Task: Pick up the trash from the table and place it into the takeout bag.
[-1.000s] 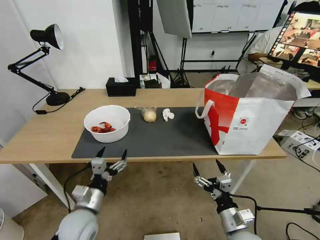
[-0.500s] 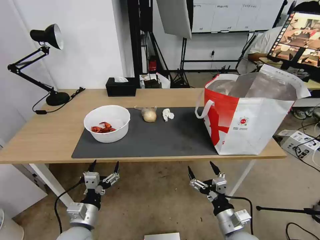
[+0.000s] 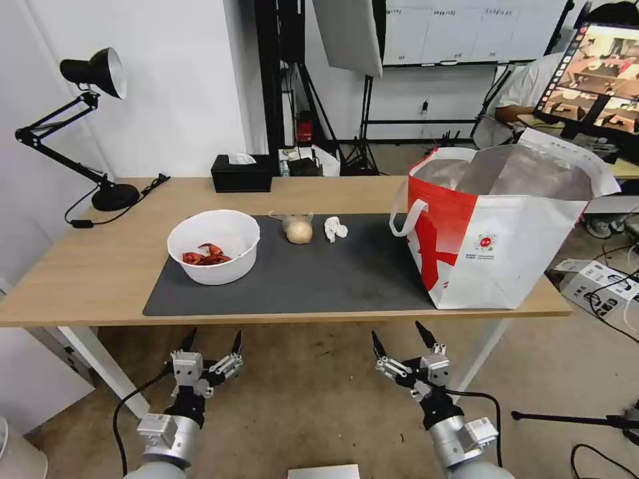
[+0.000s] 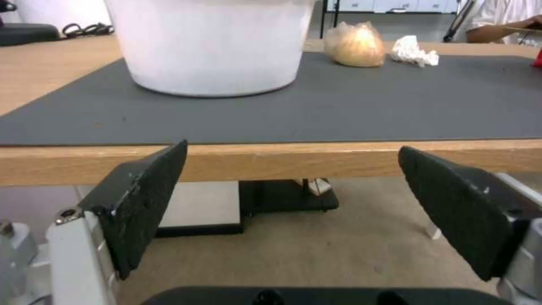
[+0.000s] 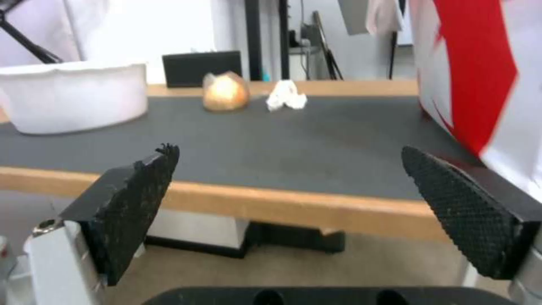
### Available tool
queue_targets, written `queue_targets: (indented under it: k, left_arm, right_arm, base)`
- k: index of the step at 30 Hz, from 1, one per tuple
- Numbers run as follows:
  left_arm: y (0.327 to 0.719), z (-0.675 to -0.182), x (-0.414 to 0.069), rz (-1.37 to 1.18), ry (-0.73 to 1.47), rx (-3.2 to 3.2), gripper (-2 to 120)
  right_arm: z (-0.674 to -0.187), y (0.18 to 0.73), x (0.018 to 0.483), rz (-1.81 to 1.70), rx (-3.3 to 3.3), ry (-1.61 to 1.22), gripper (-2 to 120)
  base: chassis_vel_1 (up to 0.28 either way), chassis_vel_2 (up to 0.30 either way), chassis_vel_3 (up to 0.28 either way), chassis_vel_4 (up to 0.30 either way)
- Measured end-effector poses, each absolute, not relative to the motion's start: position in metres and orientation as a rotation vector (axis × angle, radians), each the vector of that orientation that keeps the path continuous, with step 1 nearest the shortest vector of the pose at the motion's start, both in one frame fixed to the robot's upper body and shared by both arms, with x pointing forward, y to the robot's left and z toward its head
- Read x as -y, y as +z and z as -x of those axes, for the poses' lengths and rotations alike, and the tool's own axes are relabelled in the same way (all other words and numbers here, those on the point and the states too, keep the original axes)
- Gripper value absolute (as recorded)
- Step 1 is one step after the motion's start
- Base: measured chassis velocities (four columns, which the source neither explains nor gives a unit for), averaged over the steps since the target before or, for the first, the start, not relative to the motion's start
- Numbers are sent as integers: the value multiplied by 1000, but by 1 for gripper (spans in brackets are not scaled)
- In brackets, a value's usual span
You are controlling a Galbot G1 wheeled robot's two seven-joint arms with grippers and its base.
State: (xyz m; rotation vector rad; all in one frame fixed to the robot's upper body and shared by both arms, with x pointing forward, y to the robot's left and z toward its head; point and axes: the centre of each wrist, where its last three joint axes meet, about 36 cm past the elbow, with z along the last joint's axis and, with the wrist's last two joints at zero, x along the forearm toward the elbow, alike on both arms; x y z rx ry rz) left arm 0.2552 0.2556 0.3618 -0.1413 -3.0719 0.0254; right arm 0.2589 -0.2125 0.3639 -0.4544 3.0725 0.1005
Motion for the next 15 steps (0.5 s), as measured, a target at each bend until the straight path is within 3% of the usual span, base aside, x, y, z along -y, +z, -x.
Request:
queue_targets:
  k: [9,15]
  left_arm:
    - [366,-258,-251,171,33,3084,100]
    - [376,-256,-245,179,58,3082,100]
  right_arm:
    - [-303,395,204,646,-2954,39,100]
    - [-337,417,205,699,-2906,-163,100]
  base:
    - [0,0,0,0]
    - [0,0,0,0]
